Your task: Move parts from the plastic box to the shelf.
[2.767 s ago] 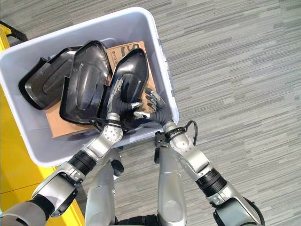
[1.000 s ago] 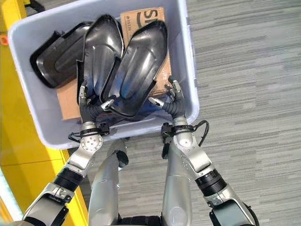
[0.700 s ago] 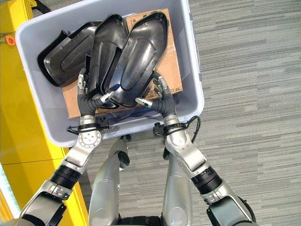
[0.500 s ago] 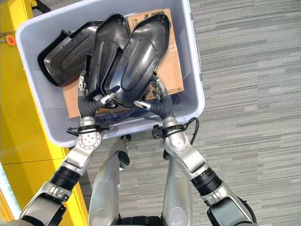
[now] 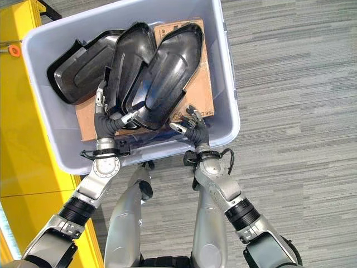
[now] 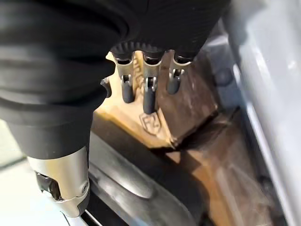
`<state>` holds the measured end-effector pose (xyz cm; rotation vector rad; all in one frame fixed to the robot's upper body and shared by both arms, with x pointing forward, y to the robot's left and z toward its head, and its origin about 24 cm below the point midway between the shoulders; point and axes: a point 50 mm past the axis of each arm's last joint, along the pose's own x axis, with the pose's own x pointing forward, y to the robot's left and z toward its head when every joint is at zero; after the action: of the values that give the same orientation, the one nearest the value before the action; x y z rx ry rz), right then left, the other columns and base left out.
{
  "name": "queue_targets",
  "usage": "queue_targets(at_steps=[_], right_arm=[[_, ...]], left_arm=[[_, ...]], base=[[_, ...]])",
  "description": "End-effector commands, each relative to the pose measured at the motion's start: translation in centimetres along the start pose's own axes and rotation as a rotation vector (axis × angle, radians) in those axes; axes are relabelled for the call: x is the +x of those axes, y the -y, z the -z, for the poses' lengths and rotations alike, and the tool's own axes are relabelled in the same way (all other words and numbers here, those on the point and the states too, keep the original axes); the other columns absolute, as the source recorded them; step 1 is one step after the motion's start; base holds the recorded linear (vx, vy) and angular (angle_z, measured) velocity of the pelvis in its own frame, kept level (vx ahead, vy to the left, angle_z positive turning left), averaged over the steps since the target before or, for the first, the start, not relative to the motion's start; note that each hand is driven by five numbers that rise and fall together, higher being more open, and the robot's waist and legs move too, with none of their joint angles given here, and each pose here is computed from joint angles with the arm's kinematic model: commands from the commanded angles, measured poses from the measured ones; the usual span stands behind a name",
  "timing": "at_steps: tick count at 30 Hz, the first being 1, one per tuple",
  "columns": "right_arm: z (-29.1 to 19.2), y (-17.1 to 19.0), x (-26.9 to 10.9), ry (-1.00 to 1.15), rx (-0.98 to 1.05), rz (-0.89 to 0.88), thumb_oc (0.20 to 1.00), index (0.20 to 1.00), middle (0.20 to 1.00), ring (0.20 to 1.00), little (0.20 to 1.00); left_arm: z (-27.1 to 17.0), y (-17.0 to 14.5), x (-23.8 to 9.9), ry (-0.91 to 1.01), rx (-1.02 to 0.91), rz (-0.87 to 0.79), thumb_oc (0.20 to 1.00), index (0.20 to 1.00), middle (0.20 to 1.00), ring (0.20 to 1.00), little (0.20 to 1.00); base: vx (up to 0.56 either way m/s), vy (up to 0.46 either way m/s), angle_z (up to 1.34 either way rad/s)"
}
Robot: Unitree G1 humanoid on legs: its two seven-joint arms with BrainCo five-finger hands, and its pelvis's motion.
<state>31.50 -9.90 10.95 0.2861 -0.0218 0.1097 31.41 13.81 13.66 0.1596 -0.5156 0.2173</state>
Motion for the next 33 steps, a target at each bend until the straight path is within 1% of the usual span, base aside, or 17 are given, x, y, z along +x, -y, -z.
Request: queue_targets(at_steps=[1, 3, 5, 10, 14, 16, 19, 23, 25, 26, 27, 31, 33], right_arm=[[1.8, 0.2, -0.8, -0.061, 0.066, -0.008, 1.0, 1.0, 1.0, 1.0, 1.0], [1.7, 0.2, -0.8, -0.056, 0.057, -0.013, 1.0, 1.0, 1.0, 1.0, 1.0], [1.6, 0.4, -0.7, -0.05, 0.043, -0.016, 1.0, 1.0, 1.0, 1.0, 1.0], [1.3, 0.9, -0.5, -0.049, 0.018, -0.017, 1.0, 1.0, 1.0, 1.0, 1.0], [1.4, 1.2, -0.5, -0.055, -0.003, -0.024, 1.0, 1.0, 1.0, 1.0, 1.0], [1.4, 1.2, -0.5, -0.056, -0.004, -0.028, 1.0, 1.0, 1.0, 1.0, 1.0], [1.5, 1.0, -0.4, -0.054, -0.01, -0.034, 1.0, 1.0, 1.0, 1.0, 1.0], [1.3, 0.7, -0.2, -0.042, -0.018, -0.041, 1.0, 1.0, 1.0, 1.0, 1.0], [1.2, 0.6, -0.1, -0.04, -0.019, -0.042, 1.0, 1.0, 1.0, 1.0, 1.0], [1.2, 0.5, 0.0, -0.038, -0.02, -0.045, 1.0, 1.0, 1.0, 1.0, 1.0], [1.0, 0.4, 0.2, -0.032, -0.023, -0.047, 1.0, 1.0, 1.0, 1.0, 1.0], [0.8, 0.0, 0.5, -0.032, -0.023, -0.051, 1.0, 1.0, 1.0, 1.0, 1.0], [0.7, -0.1, 0.6, -0.031, -0.022, -0.052, 1.0, 1.0, 1.0, 1.0, 1.0]], left_arm=[[-1.7, 0.3, 0.8, 0.131, 0.019, 0.057, 1.0, 1.0, 1.0, 1.0, 1.0], [-1.7, 0.4, 0.9, 0.137, 0.035, 0.07, 1.0, 1.0, 1.0, 1.0, 1.0], [-2.1, 0.6, 1.2, 0.186, 0.092, 0.082, 1.0, 1.0, 1.0, 1.0, 1.0], [-4.4, 0.3, 2.2, 0.433, 0.281, 0.067, 1.0, 1.0, 1.0, 1.0, 1.0], [-5.5, 0.0, 2.8, 0.565, 0.434, 0.036, 1.0, 1.0, 1.0, 1.0, 1.0], [-5.7, 0.0, 3.0, 0.574, 0.453, 0.032, 1.0, 1.0, 1.0, 1.0, 1.0], [-5.5, 0.1, 3.3, 0.545, 0.445, 0.045, 1.0, 1.0, 1.0, 1.0, 1.0], [-4.5, 0.9, 3.6, 0.43, 0.428, 0.143, 1.0, 1.0, 1.0, 1.0, 1.0], [-4.2, 1.0, 3.6, 0.402, 0.425, 0.159, 1.0, 1.0, 1.0, 1.0, 1.0], [-3.5, 1.1, 3.6, 0.335, 0.408, 0.167, 1.0, 1.0, 1.0, 1.0, 1.0], [-2.2, 0.9, 3.8, 0.246, 0.451, 0.14, 1.0, 1.0, 1.0, 1.0, 1.0], [-0.5, 1.1, 3.8, 0.136, 0.449, 0.144, 1.0, 1.0, 1.0, 1.0, 1.0], [0.3, 1.2, 3.6, 0.055, 0.377, 0.132, 1.0, 1.0, 1.0, 1.0, 1.0]], base=[[0.0, 0.036, -0.01], [0.0, 0.012, -0.02], [0.0, 0.009, -0.02], [0.01, 0.023, -0.03], [0.01, 0.038, -0.03], [0.01, 0.018, -0.05], [0.0, 0.017, -0.04], [0.0, 0.003, -0.01], [0.0, 0.0, 0.0], [0.0, 0.0, 0.0], [0.0, 0.0, 0.0], [0.0, -0.005, -0.01], [-0.01, -0.02, -0.04]])
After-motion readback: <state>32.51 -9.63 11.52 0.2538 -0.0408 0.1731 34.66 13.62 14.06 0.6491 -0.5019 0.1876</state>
